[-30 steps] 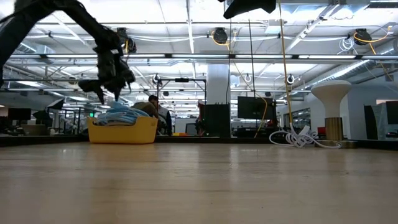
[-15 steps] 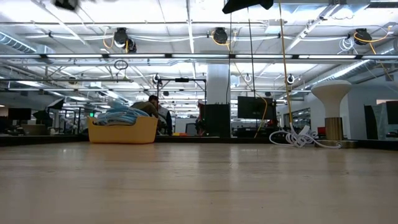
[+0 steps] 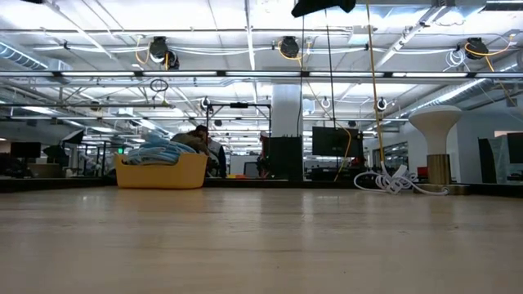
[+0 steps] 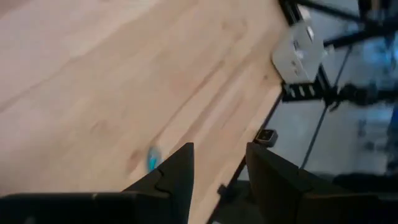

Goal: Pick & Place USB Port
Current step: Put the blue charger cable into the gray bin

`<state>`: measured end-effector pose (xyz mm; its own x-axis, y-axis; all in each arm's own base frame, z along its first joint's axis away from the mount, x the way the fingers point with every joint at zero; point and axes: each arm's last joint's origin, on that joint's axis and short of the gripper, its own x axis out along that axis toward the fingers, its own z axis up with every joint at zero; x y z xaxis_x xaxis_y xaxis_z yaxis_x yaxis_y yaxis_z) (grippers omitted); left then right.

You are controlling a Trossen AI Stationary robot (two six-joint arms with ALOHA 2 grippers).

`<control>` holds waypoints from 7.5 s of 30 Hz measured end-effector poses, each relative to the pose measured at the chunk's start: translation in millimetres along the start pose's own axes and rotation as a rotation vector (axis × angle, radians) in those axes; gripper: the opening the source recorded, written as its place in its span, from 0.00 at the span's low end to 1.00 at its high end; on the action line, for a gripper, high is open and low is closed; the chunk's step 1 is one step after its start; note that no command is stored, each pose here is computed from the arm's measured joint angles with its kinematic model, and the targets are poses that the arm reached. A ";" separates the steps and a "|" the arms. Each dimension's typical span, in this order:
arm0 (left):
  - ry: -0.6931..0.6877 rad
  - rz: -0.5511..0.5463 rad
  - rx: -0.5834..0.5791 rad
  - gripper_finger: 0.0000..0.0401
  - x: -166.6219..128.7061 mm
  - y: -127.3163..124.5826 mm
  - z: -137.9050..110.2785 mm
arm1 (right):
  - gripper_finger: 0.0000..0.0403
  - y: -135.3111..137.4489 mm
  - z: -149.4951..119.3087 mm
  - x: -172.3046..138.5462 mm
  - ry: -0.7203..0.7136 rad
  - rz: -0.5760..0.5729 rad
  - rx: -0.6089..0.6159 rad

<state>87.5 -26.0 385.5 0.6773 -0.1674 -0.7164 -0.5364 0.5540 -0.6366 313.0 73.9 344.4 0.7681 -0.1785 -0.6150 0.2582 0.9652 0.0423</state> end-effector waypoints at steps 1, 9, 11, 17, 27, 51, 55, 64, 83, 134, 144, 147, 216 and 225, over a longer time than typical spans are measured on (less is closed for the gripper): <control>0.017 -0.008 0.042 0.37 18.2 -8.2 0.9 | 0.53 -1.4 0.6 0.7 0.005 0.009 0.007; 0.432 0.226 0.310 0.37 178.1 -35.1 -54.1 | 0.53 -5.8 1.2 2.6 0.023 0.022 0.012; 0.493 0.318 0.341 0.37 197.9 -32.5 -75.7 | 0.53 -6.0 0.5 2.5 0.030 0.020 0.010; 0.478 0.443 0.266 0.37 214.3 -32.4 -116.0 | 0.53 -4.4 0.0 -0.2 0.029 0.027 0.011; 0.380 0.454 0.190 0.37 227.6 -35.1 -129.5 | 0.53 -2.9 3.3 -0.3 -0.005 0.041 0.008; 0.516 0.687 0.154 0.37 270.2 14.3 -154.1 | 0.53 19.7 2.0 -9.0 -0.053 0.145 0.000; 0.535 0.675 0.144 0.36 272.8 23.0 -155.6 | 0.53 20.7 2.2 -9.4 -0.059 0.149 0.001; 0.528 0.588 0.132 0.07 269.3 15.4 -149.0 | 0.53 20.8 2.2 -9.5 -0.058 0.150 0.005; -0.164 -0.147 0.325 0.07 235.9 -103.6 28.5 | 0.53 13.5 -26.6 -58.6 0.137 0.084 0.115; -0.523 -0.105 0.448 0.07 203.7 -147.6 93.3 | 0.35 -27.9 -21.3 -2.1 -0.558 0.415 0.603; -0.518 -0.111 0.449 0.07 203.5 -147.7 93.0 | 0.07 -27.7 -21.0 -1.9 -0.570 0.405 0.564; -0.506 -0.121 0.452 0.07 203.5 -148.0 92.5 | 0.04 -27.6 -21.0 -2.0 -0.572 0.403 0.553; 0.233 0.194 0.479 0.37 208.1 -98.8 39.5 | 0.04 158.7 -230.4 -84.6 0.819 0.233 -0.262; 0.242 0.193 0.476 0.37 207.5 -103.7 26.5 | 0.04 159.0 -236.9 -74.9 0.803 0.175 -0.315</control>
<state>297.1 -96.6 310.4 0.4243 -0.1777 -0.8879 -0.3153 0.8902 -0.3288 157.6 286.0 210.6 0.1066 0.0513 -0.9930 -0.0890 0.9952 0.0418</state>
